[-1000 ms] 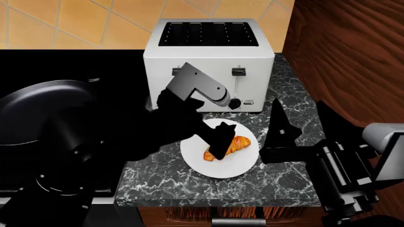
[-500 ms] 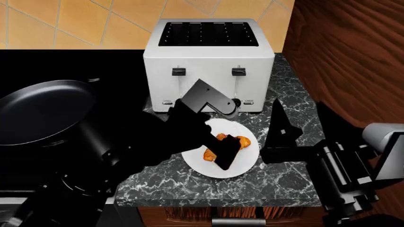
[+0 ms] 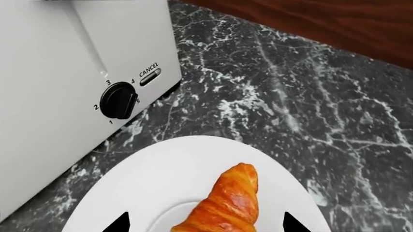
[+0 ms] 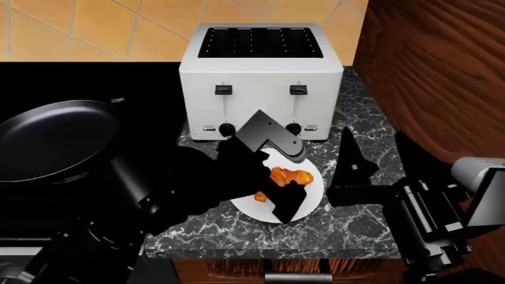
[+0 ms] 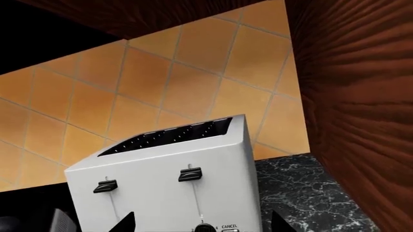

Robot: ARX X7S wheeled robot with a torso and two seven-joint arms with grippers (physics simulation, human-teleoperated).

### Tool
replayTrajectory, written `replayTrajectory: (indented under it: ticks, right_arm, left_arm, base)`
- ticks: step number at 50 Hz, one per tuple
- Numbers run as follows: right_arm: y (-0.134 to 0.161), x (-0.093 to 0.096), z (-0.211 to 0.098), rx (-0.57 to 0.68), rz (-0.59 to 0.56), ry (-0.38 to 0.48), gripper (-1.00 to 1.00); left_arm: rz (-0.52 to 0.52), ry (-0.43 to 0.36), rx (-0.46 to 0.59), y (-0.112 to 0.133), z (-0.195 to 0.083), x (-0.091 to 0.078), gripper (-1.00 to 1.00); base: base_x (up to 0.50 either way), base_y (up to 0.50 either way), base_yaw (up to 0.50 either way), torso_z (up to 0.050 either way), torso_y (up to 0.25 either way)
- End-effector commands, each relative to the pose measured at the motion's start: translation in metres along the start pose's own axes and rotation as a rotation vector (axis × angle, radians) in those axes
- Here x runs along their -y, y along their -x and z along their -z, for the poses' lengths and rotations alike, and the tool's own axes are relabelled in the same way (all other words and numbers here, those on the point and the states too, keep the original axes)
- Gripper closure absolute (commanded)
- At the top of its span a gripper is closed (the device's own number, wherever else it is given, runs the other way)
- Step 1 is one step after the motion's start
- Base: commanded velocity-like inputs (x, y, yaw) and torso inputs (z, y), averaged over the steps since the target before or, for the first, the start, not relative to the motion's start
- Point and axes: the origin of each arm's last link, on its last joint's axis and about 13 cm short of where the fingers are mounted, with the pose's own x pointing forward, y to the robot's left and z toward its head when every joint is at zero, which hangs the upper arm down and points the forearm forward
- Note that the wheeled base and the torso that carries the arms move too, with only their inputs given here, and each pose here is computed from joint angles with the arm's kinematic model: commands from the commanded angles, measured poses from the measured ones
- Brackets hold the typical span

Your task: Pick the croissant and place it on the pan. Then turn on the stove to warm the croissant.

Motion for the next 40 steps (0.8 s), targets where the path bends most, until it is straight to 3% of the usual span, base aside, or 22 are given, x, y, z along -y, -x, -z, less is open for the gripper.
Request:
replayTrajectory:
  ticks: [1, 10, 11, 29, 40]
  right_arm:
    - [-0.001, 0.0, 0.001, -0.001, 0.002, -0.001, -1.0]
    - [0.004, 0.004, -0.001, 0.001, 0.003, -0.006, -1.0]
    - [0.005, 0.005, -0.002, 0.001, 0.003, -0.007, -1.0]
    - [0.003, 0.002, -0.004, 0.013, 0.002, -0.009, -1.0]
    - [0.0, -0.002, -0.006, 0.024, -0.004, -0.004, -1.0]
  left_arm:
    - [0.006, -0.005, -0.006, -0.002, 0.001, 0.002, -1.0]
    - [-0.006, 0.0, -0.011, -0.005, 0.002, -0.002, -1.0]
    - [-0.011, -0.001, -0.009, -0.005, 0.002, -0.002, 1.0]
    - [-0.044, -0.004, 0.02, 0.003, -0.005, -0.005, 1.0]
    - [-0.064, 0.014, 0.087, 0.023, -0.023, -0.006, 1.0]
  base:
    - [0.0, 0.0, 0.0, 0.0, 0.0]
    - [0.0, 0.0, 0.0, 0.0, 0.0]
    - [0.0, 0.0, 0.0, 0.0, 0.0]
    - [0.0, 0.0, 0.0, 0.0, 0.0]
    - [0.0, 0.0, 0.0, 0.0, 0.0]
